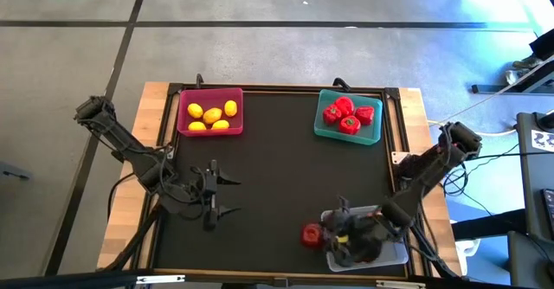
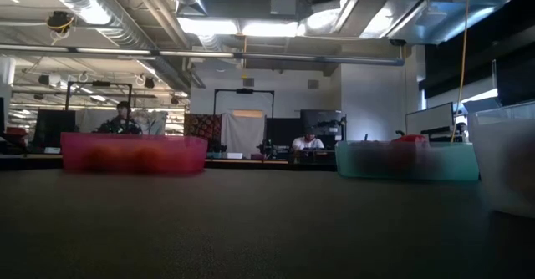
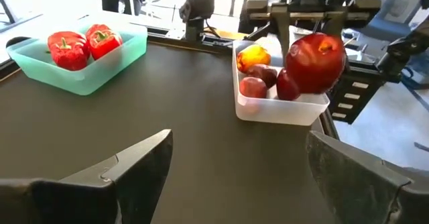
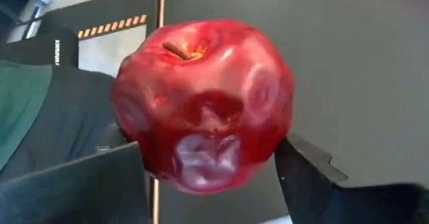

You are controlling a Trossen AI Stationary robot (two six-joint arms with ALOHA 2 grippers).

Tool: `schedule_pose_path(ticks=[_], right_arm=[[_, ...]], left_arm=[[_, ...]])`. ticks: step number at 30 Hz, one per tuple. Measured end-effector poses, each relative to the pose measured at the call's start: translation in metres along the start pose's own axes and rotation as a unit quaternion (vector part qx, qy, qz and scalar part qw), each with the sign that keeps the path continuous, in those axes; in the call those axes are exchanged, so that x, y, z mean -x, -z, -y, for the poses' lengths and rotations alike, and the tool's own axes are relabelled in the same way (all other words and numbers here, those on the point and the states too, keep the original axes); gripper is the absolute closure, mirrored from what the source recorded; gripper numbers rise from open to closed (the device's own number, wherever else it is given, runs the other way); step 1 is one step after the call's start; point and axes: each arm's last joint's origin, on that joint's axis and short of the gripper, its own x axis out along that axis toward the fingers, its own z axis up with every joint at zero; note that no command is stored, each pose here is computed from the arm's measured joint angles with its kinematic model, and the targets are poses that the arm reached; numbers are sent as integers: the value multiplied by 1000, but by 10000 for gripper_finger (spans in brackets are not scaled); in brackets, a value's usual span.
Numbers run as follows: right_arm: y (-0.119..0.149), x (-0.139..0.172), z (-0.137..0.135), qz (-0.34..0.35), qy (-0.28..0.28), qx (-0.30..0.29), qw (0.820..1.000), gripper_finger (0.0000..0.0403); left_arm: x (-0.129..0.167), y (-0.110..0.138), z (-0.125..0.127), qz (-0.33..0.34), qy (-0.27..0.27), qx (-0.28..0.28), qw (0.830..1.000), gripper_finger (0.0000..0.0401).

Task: Sort produce into baskets
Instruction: Put the apple into the transparent bin, then return to Home Position

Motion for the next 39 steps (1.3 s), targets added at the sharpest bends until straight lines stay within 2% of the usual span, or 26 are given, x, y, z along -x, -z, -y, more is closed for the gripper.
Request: schedule_pose_path(ticks=[5, 10, 17, 25, 28, 35, 39], right_arm=[[31, 19, -11, -26, 33, -50, 998, 228], [62, 29, -16, -34, 39, -106, 993, 228], [103, 10, -11, -78, 74, -163, 981, 228], [117, -1, -9, -121, 103, -179, 971, 227], [117, 0, -7, -121, 116, -201, 965, 206], [114, 1, -7, -152, 104, -216, 959, 114], [107, 6, -7, -154, 95, -236, 955, 90]], left_arm=[[-4, 3, 2, -6, -3, -5, 1000, 66], [-8, 5, 1, -10, -12, -2, 1000, 66], [-12, 3, -3, -5, -21, 8, 1000, 66], [-13, 2, -5, -4, -26, 9, 1000, 66], [-13, 2, -5, -4, -26, 9, 1000, 66], [-13, 2, -5, -4, -26, 6, 1000, 66], [-13, 1, -5, -3, -25, -4, 1000, 66]])
